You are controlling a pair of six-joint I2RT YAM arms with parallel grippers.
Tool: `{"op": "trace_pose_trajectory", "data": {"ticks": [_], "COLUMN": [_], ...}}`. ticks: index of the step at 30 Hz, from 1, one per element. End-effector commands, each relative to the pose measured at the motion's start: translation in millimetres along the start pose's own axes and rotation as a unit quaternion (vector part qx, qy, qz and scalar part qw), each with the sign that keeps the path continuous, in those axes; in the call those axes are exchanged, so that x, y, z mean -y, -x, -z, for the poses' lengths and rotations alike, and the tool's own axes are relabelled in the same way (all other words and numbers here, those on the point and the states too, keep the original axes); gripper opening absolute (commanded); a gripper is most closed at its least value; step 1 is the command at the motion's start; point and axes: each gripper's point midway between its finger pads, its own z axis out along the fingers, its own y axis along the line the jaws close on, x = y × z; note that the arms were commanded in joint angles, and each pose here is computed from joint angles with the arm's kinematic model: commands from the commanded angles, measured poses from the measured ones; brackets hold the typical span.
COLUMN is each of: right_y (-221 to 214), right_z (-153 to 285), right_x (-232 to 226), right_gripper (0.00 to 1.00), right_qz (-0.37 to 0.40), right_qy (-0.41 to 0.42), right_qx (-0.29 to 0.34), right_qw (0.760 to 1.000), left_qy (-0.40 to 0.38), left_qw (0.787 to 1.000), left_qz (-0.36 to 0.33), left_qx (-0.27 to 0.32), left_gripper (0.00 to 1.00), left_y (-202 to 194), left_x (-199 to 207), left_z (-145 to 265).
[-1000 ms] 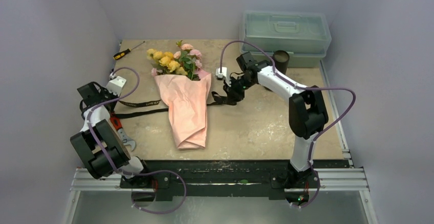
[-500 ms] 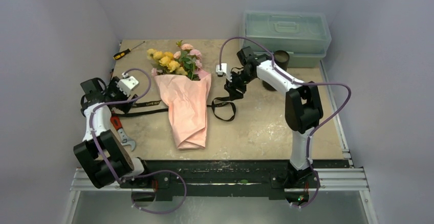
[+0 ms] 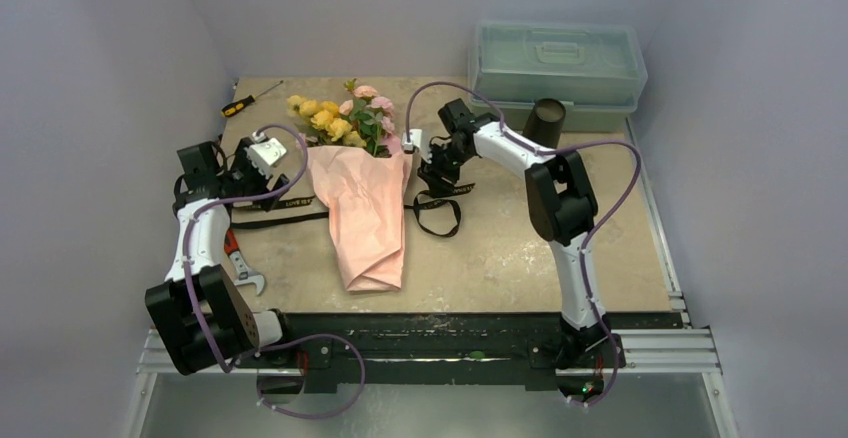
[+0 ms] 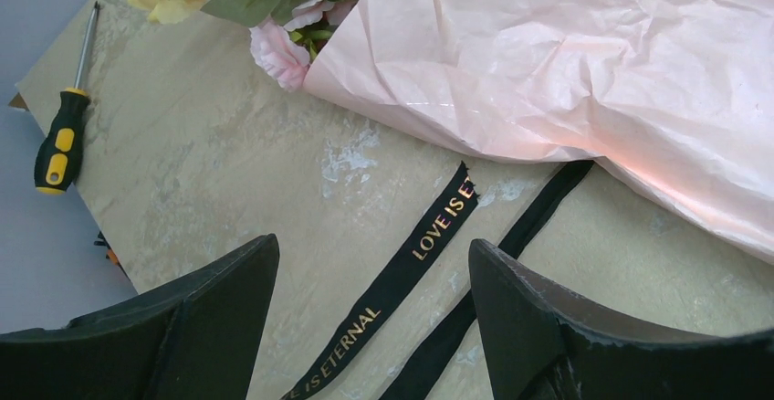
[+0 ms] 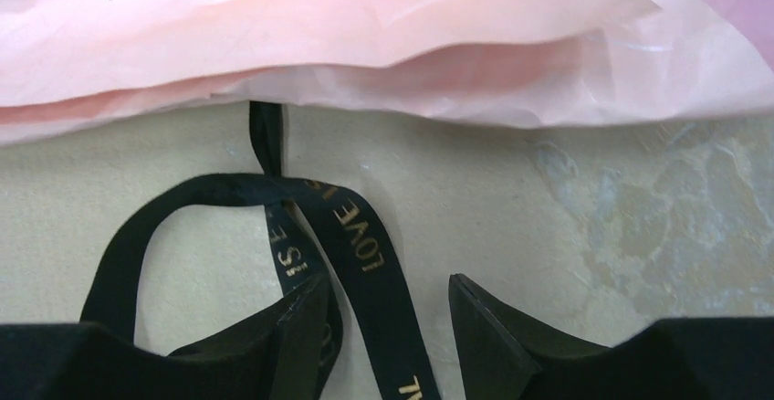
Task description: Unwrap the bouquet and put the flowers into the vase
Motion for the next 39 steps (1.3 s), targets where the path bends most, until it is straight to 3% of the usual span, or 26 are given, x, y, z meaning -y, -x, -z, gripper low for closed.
{"op": "trace_pose_trajectory", "data": {"ticks": [1, 6, 11, 14, 17, 22, 26, 32, 39], "right_y": [19.3, 17.0, 23.7, 35.7, 55.5, 102.0, 145.1, 197.0, 238.3], "right_z": [-6.6, -21.4, -18.5, -5.1, 17.8, 75.4, 136.2, 235.1, 327.4], "right_x": [0.5, 3.0, -3.6, -11.5, -15.1, -0.6, 11.3, 21.7, 11.2], "right_gripper": [0.56, 0.48, 0.26, 0.08, 0.00, 0.00, 0.00, 0.00, 0.00], "right_qz": [0.033, 0.037, 0.036, 0.036, 0.028, -0.016, -0.052, -0.063, -0.055], "right_qy": [-0.008, -0.011, 0.002, 0.010, 0.003, -0.042, -0.080, -0.152, -0.210], "right_qx": [0.011, 0.002, 0.015, 0.032, 0.058, 0.142, 0.222, 0.327, 0.419], "right_qw": [0.999, 0.999, 0.999, 0.999, 0.998, 0.989, 0.970, 0.931, 0.882], "left_qy": [0.010, 0.014, 0.012, 0.008, 0.008, 0.011, -0.011, -0.062, -0.146], "left_qw": [0.999, 0.999, 0.998, 0.997, 0.996, 0.992, 0.989, 0.984, 0.972], "left_qz": [-0.010, -0.013, -0.010, -0.010, -0.009, 0.004, 0.005, -0.016, -0.022], "left_qx": [0.042, 0.047, 0.060, 0.072, 0.089, 0.126, 0.144, 0.165, 0.185], "left_gripper": [0.76, 0.76, 0.75, 0.74, 0.73, 0.74, 0.83, 0.85, 0.79], "left_y": [32.6, 39.0, 50.2, 58.2, 70.7, 100.5, 123.6, 154.0, 174.5], "left_x": [-11.1, -10.8, -10.7, -10.0, -10.7, -15.5, -4.8, 30.7, 101.6], "left_z": [4.4, 6.5, 10.8, 12.4, 13.2, 10.3, -0.2, -24.9, -62.6]}}
